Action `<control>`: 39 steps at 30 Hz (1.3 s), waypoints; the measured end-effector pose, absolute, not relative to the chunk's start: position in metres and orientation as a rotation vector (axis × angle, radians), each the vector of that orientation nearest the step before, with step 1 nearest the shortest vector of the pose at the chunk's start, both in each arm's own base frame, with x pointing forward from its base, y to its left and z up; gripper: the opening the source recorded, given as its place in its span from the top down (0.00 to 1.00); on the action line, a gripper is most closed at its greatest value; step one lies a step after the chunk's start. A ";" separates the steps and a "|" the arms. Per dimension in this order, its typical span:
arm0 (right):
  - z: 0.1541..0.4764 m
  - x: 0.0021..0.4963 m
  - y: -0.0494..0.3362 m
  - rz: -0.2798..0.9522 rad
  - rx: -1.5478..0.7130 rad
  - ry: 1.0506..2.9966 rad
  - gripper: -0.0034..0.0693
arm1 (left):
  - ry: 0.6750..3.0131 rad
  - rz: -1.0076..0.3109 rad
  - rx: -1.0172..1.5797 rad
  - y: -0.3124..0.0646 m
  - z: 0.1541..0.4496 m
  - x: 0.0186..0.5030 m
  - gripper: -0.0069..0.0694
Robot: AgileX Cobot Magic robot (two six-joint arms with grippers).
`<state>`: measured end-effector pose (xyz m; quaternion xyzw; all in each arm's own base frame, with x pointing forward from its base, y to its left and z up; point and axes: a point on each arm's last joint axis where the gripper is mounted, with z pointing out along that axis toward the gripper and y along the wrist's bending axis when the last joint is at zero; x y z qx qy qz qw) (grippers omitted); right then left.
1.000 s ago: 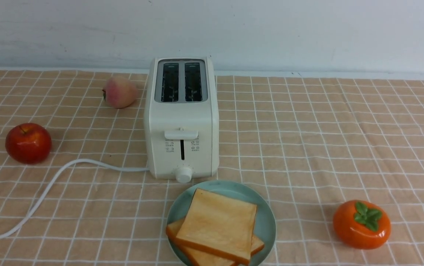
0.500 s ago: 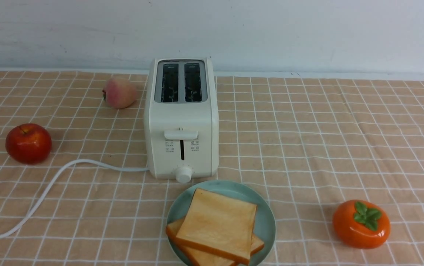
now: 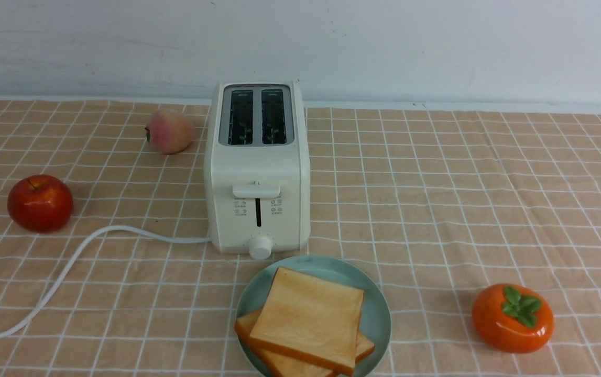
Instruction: Take toasted bread from bread machine on light coffee tablecloth place on plate.
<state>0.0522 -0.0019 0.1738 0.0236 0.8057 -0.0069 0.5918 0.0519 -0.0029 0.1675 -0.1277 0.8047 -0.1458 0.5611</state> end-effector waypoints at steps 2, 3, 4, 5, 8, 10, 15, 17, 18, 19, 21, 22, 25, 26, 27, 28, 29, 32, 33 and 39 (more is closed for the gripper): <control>0.174 0.052 -0.002 -0.017 0.054 1.874 0.75 | 1.896 -0.344 -0.301 -0.003 0.167 0.052 0.82; 0.174 0.052 -0.002 -0.017 0.054 1.874 0.74 | 1.896 -0.344 -0.301 -0.003 0.167 0.052 0.82; 0.174 0.052 -0.002 -0.017 0.054 1.874 0.74 | 1.896 -0.344 -0.301 -0.003 0.167 0.052 0.82; 0.174 0.052 -0.002 -0.017 0.054 1.874 0.74 | 1.896 -0.344 -0.301 -0.003 0.167 0.052 0.81; 0.174 0.052 -0.002 -0.018 0.054 1.874 0.74 | 1.896 -0.344 -0.301 -0.003 0.167 0.052 0.81; 0.174 0.052 -0.002 -0.018 0.054 1.874 0.74 | 1.896 -0.343 -0.300 -0.003 0.167 0.052 0.81; 0.174 0.052 -0.002 -0.018 0.054 1.874 0.73 | 1.896 -0.343 -0.300 -0.003 0.167 0.052 0.80; 0.174 0.052 -0.002 -0.018 0.054 1.874 0.73 | 1.896 -0.343 -0.300 -0.003 0.167 0.052 0.80; 0.174 0.052 -0.002 -0.018 0.054 1.874 0.73 | 1.896 -0.343 -0.300 -0.003 0.167 0.052 0.80; 0.174 0.052 -0.002 -0.018 0.054 1.874 0.73 | 1.896 -0.343 -0.300 -0.003 0.167 0.052 0.80; 0.174 0.052 -0.002 -0.018 0.054 1.874 0.72 | 1.896 -0.343 -0.300 -0.003 0.167 0.052 0.80; 0.174 0.052 -0.002 -0.018 0.054 1.874 0.72 | 1.896 -0.343 -0.300 -0.003 0.167 0.052 0.80; 0.174 0.052 -0.002 -0.018 0.054 1.874 0.72 | 1.896 -0.343 -0.300 -0.003 0.167 0.052 0.80; 0.174 0.052 -0.002 -0.018 0.054 1.874 0.72 | 1.896 -0.343 -0.300 -0.003 0.167 0.052 0.79; 0.174 0.052 -0.002 -0.018 0.054 1.874 0.71 | 1.896 -0.343 -0.300 -0.003 0.167 0.052 0.79; 0.174 0.052 -0.002 -0.018 0.054 1.874 0.71 | 1.896 -0.343 -0.300 -0.003 0.167 0.052 0.79; 0.174 0.052 -0.002 -0.018 0.054 1.874 0.71 | 1.896 -0.343 -0.300 -0.003 0.167 0.052 0.79; 0.174 0.052 -0.002 -0.018 0.054 1.874 0.70 | 1.896 -0.343 -0.300 -0.003 0.167 0.052 0.79; 0.174 0.052 -0.002 -0.018 0.054 1.874 0.70 | 1.896 -0.342 -0.300 -0.003 0.167 0.052 0.79; 0.174 0.052 -0.002 -0.018 0.054 1.874 0.69 | 1.896 -0.342 -0.300 -0.003 0.167 0.052 0.79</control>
